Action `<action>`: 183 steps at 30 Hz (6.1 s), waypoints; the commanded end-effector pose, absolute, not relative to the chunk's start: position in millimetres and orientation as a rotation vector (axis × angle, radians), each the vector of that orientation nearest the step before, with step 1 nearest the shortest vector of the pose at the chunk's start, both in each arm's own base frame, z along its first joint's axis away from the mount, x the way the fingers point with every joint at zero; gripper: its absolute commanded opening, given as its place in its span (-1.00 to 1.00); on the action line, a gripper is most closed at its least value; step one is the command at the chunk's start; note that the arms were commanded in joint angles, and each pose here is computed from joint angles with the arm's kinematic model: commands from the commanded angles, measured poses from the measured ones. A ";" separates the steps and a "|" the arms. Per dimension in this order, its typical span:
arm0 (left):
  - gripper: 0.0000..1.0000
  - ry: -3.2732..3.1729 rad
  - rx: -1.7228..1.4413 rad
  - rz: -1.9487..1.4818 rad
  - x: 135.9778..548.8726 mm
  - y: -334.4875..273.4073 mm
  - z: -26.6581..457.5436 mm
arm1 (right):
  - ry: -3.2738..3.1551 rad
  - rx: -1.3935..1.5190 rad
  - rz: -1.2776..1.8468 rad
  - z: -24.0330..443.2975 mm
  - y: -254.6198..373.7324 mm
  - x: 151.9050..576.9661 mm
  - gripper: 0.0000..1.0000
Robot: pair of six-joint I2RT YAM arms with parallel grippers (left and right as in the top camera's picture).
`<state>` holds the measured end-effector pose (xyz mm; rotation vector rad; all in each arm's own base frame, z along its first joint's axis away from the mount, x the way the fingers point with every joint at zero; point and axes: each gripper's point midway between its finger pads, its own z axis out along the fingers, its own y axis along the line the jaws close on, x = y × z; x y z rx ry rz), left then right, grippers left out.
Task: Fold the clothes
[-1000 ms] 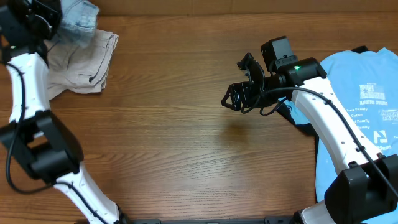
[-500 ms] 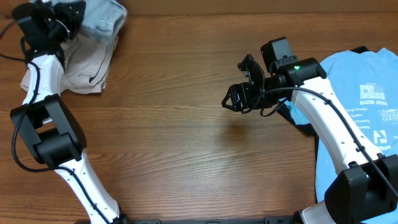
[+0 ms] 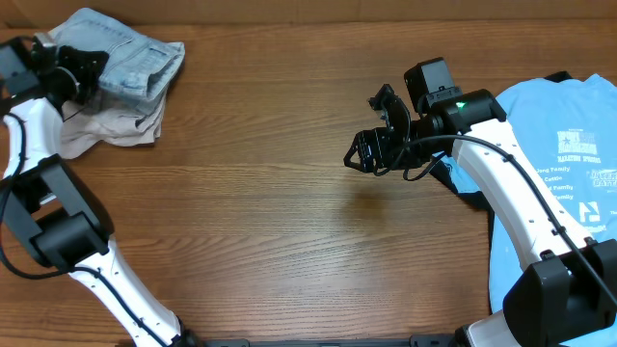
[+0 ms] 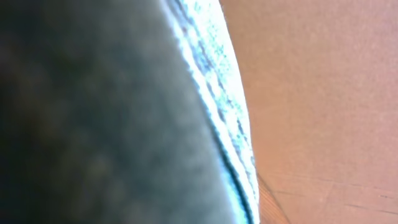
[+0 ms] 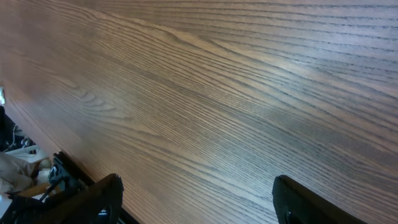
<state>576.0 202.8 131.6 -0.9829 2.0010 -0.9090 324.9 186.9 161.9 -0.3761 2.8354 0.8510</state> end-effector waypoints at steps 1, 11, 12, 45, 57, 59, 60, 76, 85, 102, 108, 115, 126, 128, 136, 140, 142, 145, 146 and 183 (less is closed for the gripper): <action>-0.56 1.971 -0.890 -0.890 567.5 215.2 170.7 | 2.821 -0.381 0.865 166.7 189.1 324.1 0.61; 0.75 2.146 -0.973 -0.783 525.2 209.9 160.2 | 2.825 -0.380 0.865 166.5 188.9 323.2 0.60; 0.76 2.156 -0.971 -0.743 518.4 210.7 169.5 | 2.824 -0.380 0.865 166.6 188.8 323.4 0.60; -0.63 2.572 -0.618 -0.297 504.8 162.6 144.2 | 2.731 -0.359 0.893 178.6 196.2 340.4 0.56; 0.86 2.327 0.197 -0.195 414.8 17.0 394.2 | 2.323 -0.156 0.529 301.7 158.3 363.8 1.00; 1.00 2.335 0.183 -0.126 388.1 5.0 408.0 | 2.255 -0.116 0.449 325.6 140.9 352.9 1.00; 1.00 2.343 0.160 -0.104 376.8 1.2 412.1 | 2.228 -0.097 0.419 335.6 132.7 346.6 1.00; 1.00 2.350 0.156 -0.102 325.4 -22.2 428.3 | 2.049 0.009 0.292 394.5 83.7 291.2 1.00; 1.00 2.354 0.156 -0.102 326.7 -22.2 427.0 | 2.208 -0.034 0.308 359.1 91.8 284.6 1.00; 1.00 2.354 0.156 -0.102 326.7 -22.2 427.0 | 1.879 -0.025 0.094 425.5 56.9 297.3 1.00; 1.00 2.354 0.156 -0.102 326.8 -22.2 427.1 | 1.777 -0.144 0.137 420.3 52.9 287.8 1.00; 1.00 2.354 0.156 -0.102 326.7 -22.2 427.0 | 1.845 -0.088 0.110 354.7 28.1 260.4 1.00; 1.00 2.354 0.156 -0.102 326.8 -22.2 427.1 | 1.633 -0.111 0.151 274.5 30.1 242.1 1.00; 1.00 2.354 0.156 -0.102 326.7 -22.2 427.0 | 1.614 -0.145 0.183 252.4 37.2 242.3 1.00; 1.00 2.354 0.156 -0.102 326.7 -22.2 427.0 | 1.533 -0.218 0.245 206.8 52.1 237.5 1.00; 1.00 2.354 0.156 -0.102 326.8 -22.2 427.1 | 1.499 -0.223 0.243 204.0 52.8 234.6 1.00; 1.00 2.354 0.156 -0.102 326.7 -22.2 427.0 | 1.511 -0.225 0.248 197.8 53.7 235.6 1.00; 1.00 2.354 0.156 -0.102 326.8 -22.2 427.1 | 1.541 -0.237 0.265 182.5 58.0 237.0 1.00; 1.00 2.354 0.156 -0.102 326.7 -22.2 427.0 | 1.556 -0.239 0.270 175.6 59.0 237.6 1.00; 1.00 2.350 0.163 -0.084 321.1 -20.2 429.4 | 1.555 -0.246 0.277 176.4 61.0 237.0 1.00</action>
